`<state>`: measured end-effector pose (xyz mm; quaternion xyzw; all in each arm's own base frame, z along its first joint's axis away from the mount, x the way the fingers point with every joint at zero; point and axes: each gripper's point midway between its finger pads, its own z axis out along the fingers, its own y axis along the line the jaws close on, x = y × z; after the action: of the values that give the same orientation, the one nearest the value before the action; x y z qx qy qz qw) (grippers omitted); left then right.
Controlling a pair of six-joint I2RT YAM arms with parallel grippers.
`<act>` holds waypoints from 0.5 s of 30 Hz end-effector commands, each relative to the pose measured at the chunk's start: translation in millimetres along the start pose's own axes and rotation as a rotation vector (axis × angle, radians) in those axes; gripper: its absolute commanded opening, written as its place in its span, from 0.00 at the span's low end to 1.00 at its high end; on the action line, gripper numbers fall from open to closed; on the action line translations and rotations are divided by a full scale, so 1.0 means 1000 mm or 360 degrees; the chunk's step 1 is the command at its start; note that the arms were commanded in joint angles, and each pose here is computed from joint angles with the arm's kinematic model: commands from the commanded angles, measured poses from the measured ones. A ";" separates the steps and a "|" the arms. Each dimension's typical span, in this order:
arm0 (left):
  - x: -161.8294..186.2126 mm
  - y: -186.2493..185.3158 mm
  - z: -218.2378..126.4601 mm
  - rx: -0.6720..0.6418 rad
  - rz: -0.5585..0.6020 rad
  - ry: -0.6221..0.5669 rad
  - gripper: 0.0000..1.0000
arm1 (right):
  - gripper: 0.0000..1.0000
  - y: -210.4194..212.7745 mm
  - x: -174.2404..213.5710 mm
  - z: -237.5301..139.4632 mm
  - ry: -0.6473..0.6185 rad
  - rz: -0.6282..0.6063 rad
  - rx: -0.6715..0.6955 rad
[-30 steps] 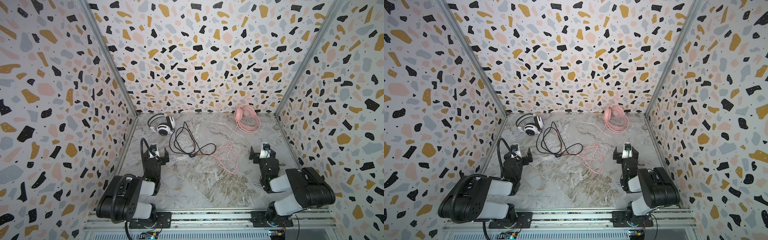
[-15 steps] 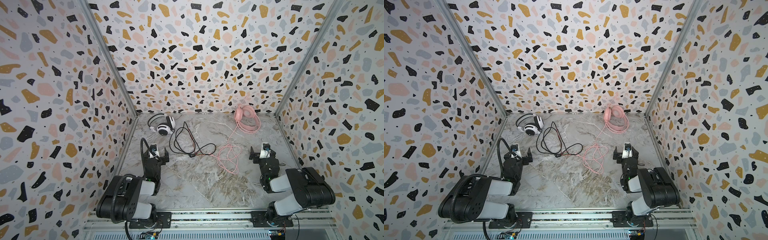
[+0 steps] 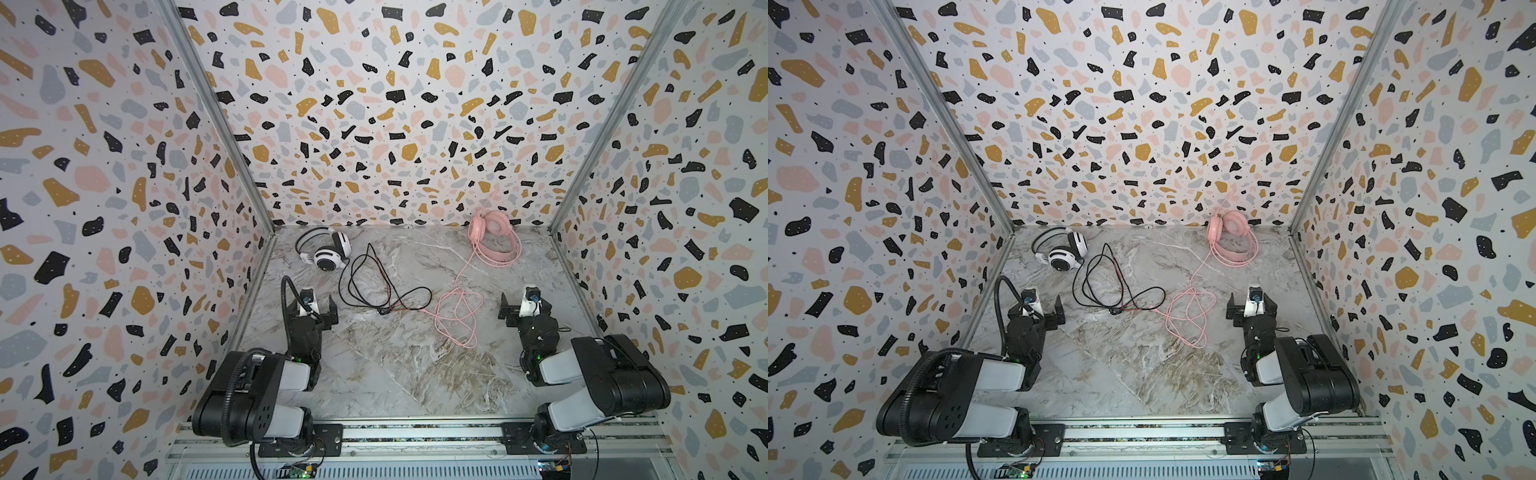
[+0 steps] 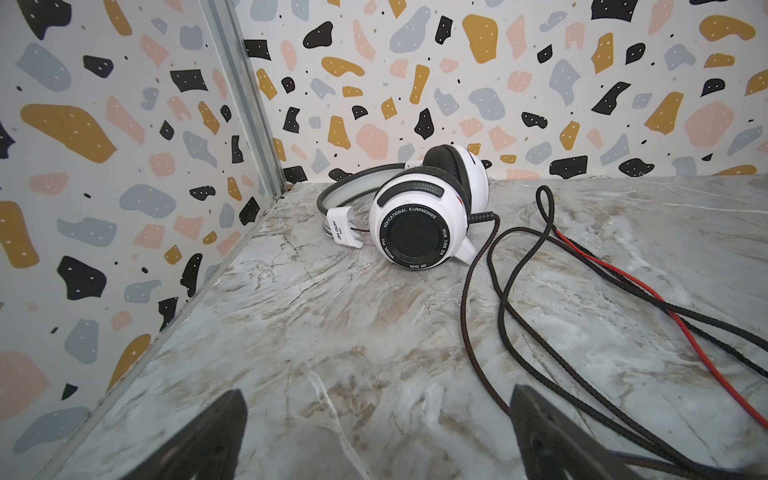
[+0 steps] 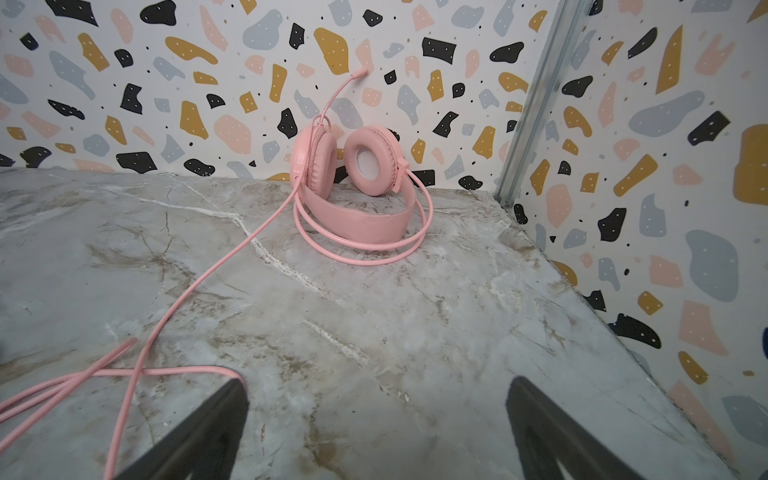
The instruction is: Wrap the headphones
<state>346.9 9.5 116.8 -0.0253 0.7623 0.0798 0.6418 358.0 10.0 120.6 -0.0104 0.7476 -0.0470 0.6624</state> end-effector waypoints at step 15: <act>-0.020 0.003 0.002 -0.0018 -0.0002 -0.0107 1.00 | 0.99 0.000 -0.012 0.005 -0.0052 0.0022 -0.0004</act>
<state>346.9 9.5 116.8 -0.0253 0.7623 0.0798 0.6418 358.1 10.0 120.7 -0.0104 0.7475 -0.0470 0.6625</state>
